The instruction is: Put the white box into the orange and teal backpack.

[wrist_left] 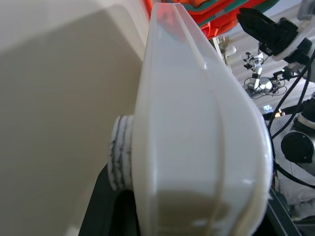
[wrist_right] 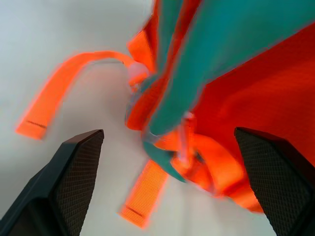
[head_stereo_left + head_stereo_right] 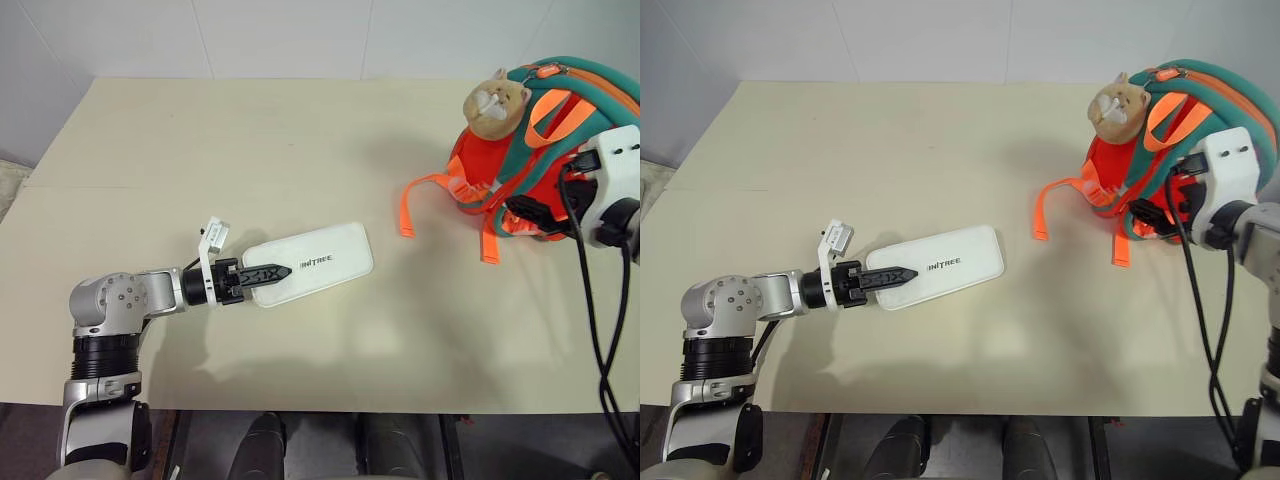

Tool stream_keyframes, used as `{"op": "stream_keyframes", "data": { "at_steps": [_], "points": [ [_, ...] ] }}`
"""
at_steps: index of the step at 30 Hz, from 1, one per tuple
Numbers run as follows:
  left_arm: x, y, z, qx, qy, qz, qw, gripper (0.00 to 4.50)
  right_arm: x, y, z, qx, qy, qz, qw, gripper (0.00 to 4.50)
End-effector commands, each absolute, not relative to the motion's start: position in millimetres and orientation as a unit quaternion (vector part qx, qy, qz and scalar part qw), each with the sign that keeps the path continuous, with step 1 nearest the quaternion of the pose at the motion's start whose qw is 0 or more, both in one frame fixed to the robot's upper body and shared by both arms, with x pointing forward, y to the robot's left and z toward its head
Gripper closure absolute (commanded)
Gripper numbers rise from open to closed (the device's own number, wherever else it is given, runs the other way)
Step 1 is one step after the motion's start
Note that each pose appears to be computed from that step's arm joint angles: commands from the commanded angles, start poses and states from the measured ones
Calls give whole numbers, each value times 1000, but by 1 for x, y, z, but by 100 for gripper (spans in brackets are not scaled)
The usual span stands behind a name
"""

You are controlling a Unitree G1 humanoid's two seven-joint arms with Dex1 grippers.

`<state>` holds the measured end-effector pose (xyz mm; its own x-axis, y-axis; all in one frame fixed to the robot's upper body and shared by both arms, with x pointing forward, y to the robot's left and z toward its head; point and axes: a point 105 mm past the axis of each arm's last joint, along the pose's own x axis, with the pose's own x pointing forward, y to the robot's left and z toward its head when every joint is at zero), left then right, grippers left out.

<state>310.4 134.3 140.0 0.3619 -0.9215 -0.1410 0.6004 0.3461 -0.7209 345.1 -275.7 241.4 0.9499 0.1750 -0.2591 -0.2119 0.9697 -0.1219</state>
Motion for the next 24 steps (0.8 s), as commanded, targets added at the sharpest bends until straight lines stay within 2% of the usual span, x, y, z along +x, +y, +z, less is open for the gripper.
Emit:
{"op": "stream_keyframes", "data": {
  "at_steps": [1, 11, 14, 18, 24],
  "points": [
    [311, 133, 152, -292, 247, -506, 773, 321, 354, -270, 262, -53, 74, 111, 990, 0],
    [313, 131, 151, -300, 237, -500, 777, 321, 398, -270, 256, -20, 22, 98, 995, 0],
    [314, 130, 152, -303, 232, -498, 779, 321, 411, -261, 247, -29, -5, 106, 994, 59],
    [315, 130, 153, -307, 227, -495, 780, 321, 421, -242, 240, 9, -49, 141, 989, 194],
    [318, 137, 158, -306, 213, -488, 789, 321, 425, -211, 250, 53, -121, 195, 972, 392]
  ]
}}
